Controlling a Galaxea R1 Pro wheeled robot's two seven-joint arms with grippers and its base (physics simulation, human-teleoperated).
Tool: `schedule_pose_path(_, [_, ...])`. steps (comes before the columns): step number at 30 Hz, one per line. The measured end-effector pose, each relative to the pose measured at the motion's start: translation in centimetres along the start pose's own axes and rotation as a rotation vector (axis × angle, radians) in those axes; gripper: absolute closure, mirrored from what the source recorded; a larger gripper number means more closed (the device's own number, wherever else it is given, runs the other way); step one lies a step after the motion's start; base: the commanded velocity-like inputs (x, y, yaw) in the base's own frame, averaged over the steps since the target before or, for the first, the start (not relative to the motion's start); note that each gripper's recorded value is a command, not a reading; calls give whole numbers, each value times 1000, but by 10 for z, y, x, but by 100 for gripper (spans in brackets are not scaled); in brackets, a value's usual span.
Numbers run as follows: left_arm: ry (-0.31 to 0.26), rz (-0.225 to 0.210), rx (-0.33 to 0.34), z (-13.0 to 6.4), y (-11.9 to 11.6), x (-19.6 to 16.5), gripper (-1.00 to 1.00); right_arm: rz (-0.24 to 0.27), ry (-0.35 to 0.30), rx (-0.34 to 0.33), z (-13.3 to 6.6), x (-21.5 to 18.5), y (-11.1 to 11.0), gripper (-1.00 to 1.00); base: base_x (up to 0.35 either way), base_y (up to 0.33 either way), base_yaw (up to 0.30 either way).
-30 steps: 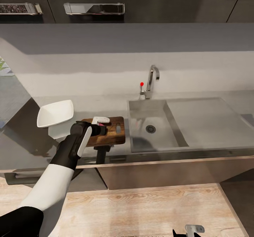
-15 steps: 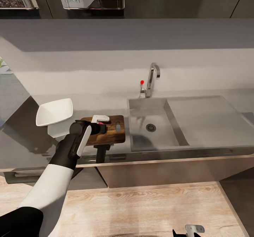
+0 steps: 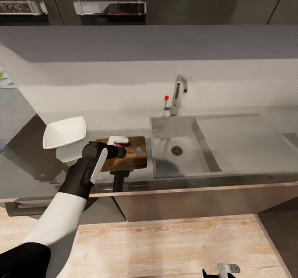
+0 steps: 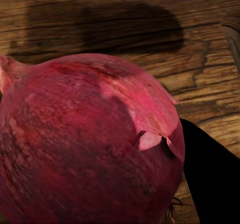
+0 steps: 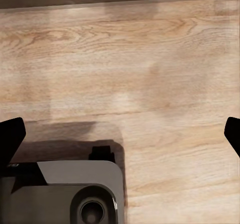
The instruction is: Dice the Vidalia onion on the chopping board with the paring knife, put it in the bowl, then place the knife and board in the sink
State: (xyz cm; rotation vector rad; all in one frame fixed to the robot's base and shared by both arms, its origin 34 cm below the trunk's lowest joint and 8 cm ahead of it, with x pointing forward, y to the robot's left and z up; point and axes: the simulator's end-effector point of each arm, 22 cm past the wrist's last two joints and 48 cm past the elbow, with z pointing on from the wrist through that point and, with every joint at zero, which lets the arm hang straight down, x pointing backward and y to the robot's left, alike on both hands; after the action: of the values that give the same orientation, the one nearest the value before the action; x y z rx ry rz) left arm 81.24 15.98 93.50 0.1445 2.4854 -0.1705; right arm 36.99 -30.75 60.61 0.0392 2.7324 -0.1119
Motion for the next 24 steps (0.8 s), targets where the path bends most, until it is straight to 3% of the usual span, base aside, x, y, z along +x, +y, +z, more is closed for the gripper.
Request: schedule_pose_path(24, [-9, 4, -5, -10, 0, -6, 100, 2, -29, -1, -2, -13, 0, -100, 0, 0, 0])
